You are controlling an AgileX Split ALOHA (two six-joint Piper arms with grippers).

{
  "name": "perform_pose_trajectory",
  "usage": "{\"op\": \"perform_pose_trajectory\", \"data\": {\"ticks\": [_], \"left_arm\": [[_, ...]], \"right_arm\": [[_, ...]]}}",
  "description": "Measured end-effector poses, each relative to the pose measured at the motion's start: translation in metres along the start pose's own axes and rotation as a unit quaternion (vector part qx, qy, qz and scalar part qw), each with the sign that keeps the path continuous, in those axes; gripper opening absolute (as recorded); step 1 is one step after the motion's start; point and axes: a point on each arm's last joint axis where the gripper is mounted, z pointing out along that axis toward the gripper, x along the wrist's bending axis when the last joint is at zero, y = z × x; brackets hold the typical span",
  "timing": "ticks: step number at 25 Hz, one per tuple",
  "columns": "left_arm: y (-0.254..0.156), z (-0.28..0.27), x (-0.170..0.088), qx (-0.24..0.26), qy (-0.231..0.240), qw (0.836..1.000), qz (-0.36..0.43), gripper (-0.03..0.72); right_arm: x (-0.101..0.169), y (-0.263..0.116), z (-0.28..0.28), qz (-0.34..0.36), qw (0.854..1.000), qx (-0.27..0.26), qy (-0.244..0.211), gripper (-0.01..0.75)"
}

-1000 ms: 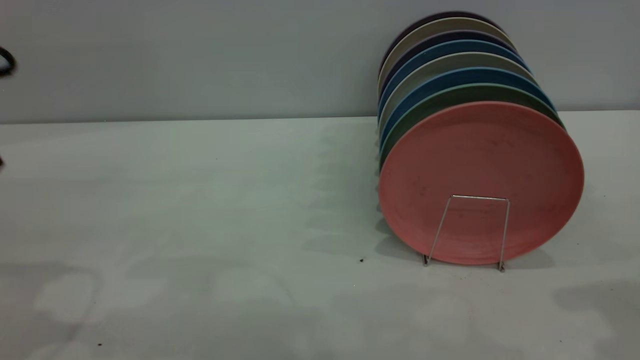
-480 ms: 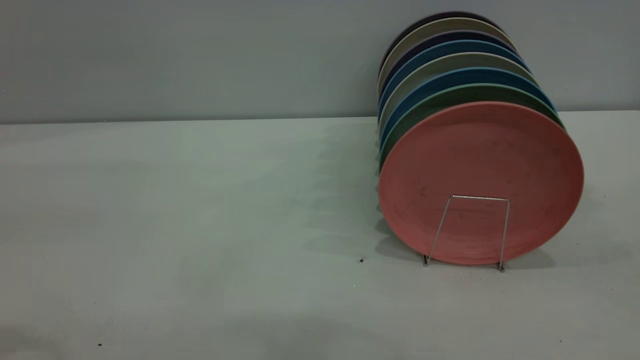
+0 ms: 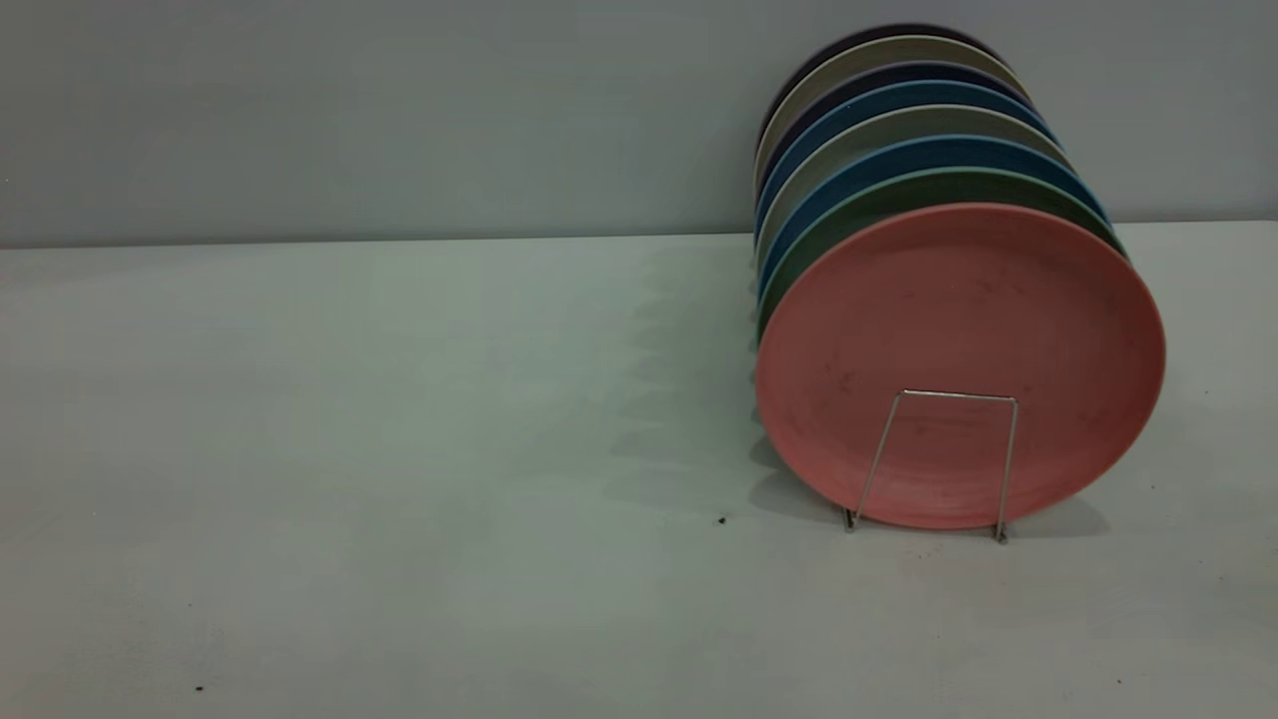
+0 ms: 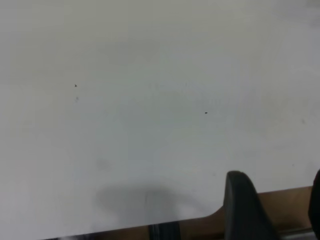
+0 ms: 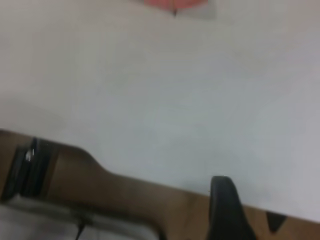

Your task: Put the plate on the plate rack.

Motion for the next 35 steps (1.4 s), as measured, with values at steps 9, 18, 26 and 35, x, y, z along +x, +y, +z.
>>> {"op": "perform_pose_trajectory", "data": {"ticks": [9,18,26,35], "left_arm": [[-0.064,0.003,-0.008,-0.034,0.002,0.999,-0.005,0.356],[-0.108,0.008,-0.012,-0.096,0.014,0.995,-0.007,0.356],[-0.117,0.005,-0.013,-0.124,0.021,0.992,-0.005,0.356],[-0.118,0.013,-0.012,-0.119,0.022,0.993,-0.006,0.356]], "right_arm": [[0.007,-0.052,-0.021,-0.013,0.994,-0.105,-0.012,0.471],[0.005,-0.068,-0.001,-0.014,0.990,-0.138,-0.022,0.471],[0.002,-0.070,0.002,-0.037,0.990,-0.130,-0.042,0.471],[0.003,-0.077,-0.003,-0.042,0.985,-0.162,-0.047,0.471]]}}
